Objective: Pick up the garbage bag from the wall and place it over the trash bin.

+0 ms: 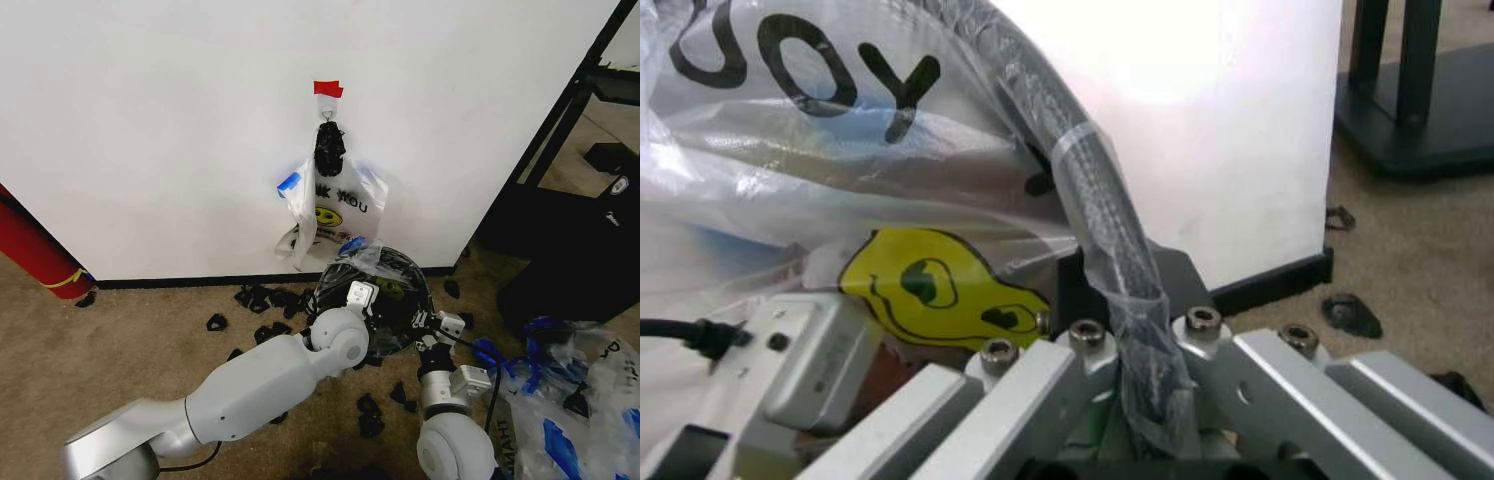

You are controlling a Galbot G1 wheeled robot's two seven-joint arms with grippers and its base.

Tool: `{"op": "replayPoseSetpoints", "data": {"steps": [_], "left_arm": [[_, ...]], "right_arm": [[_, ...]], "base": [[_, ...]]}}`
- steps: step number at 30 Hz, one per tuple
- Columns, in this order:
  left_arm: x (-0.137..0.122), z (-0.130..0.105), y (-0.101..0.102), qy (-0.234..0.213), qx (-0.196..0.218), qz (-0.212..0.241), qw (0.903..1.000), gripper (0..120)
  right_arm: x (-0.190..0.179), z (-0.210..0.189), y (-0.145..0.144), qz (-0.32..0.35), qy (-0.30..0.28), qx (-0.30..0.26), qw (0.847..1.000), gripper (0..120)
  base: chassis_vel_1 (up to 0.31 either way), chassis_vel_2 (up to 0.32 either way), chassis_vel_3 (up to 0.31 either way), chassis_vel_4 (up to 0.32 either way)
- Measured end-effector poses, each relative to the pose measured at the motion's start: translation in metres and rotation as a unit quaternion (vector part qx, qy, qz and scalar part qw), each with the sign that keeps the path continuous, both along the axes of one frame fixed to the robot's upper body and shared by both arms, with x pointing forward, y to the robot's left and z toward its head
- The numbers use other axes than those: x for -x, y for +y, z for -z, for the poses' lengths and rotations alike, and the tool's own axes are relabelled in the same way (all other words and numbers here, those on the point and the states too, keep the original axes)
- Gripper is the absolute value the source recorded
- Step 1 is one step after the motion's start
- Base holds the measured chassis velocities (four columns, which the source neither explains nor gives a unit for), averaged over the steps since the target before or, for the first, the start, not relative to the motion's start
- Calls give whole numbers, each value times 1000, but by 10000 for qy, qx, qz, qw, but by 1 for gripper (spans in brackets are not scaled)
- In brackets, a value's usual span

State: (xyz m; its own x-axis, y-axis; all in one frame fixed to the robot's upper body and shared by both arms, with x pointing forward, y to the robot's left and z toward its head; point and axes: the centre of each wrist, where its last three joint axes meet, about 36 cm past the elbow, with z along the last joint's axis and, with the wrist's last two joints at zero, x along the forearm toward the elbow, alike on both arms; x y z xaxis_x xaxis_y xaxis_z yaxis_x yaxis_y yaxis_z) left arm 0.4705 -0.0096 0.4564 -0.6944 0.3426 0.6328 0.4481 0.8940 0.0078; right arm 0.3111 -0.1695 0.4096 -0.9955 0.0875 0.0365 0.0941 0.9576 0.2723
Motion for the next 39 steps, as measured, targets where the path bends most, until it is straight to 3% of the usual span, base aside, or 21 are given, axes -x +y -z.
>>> {"op": "replayPoseSetpoints", "data": {"steps": [39], "left_arm": [[-29,15,-33,337,7,-77,9994,0]], "right_arm": [[7,-10,1,-191,-39,23,9998,0]], "base": [[0,0,0,0]]}}
